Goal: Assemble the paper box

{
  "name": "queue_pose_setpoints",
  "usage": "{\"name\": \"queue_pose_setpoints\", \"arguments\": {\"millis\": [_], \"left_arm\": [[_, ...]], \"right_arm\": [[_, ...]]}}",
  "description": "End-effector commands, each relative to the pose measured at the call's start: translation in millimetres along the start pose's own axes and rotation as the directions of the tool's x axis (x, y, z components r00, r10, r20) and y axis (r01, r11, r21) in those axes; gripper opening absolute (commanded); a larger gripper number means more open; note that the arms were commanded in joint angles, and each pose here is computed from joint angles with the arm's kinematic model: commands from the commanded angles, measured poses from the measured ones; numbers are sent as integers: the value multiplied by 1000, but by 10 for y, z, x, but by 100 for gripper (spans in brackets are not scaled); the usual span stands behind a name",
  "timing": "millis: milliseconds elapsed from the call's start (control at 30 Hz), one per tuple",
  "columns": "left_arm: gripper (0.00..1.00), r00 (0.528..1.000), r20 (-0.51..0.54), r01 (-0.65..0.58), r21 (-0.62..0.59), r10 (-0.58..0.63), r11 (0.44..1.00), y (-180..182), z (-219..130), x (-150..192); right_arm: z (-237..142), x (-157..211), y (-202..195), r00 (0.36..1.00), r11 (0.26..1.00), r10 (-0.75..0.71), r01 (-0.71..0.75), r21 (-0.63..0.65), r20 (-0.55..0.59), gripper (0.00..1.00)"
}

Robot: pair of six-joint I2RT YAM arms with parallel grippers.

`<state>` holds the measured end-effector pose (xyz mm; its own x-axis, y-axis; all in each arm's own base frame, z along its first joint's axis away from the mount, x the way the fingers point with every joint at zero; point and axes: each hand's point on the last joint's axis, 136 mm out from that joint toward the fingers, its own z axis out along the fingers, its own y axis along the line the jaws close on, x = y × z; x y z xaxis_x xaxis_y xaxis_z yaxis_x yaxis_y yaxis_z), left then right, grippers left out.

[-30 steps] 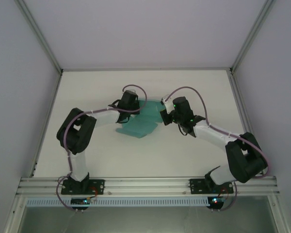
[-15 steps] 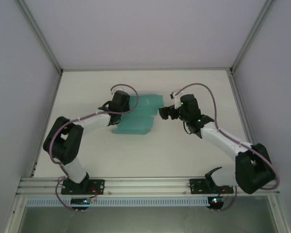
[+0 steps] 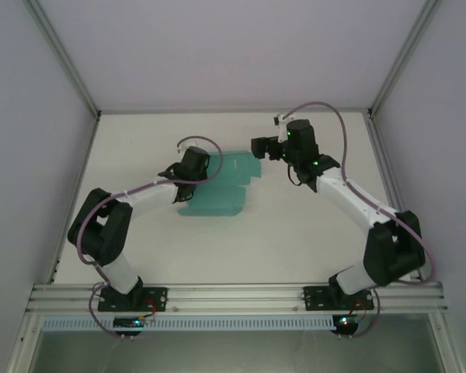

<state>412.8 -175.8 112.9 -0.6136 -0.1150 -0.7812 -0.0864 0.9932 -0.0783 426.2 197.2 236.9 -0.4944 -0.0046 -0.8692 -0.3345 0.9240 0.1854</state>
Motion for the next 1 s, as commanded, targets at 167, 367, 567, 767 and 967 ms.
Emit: {"name": "queue_pose_setpoints", "arguments": {"millis": [167,367,567,767,967], "left_arm": [[0,999,12,30,9,-30,1000,-8,-112,-69],[0,999,10,33,12,-33,999,-21,-94,-74],[0,1000,-7,29,14,-29,999,-62,-41,-56],[0,1000,-11,29,22,-29,999,-85,-37,-59],[0,1000,-14,24,22,-24,999,-79,-26,-46]], "right_arm": [[427,398,192,982,996,-27,10,-89,-188,99],[499,586,516,968,967,-118,61,-247,-223,99],[384,753,953,958,869,-131,-13,-495,-254,99],[351,847,1110,948,810,-138,-58,-584,-286,99],[199,732,1342,962,692,-138,-77,-718,-236,94]]}}
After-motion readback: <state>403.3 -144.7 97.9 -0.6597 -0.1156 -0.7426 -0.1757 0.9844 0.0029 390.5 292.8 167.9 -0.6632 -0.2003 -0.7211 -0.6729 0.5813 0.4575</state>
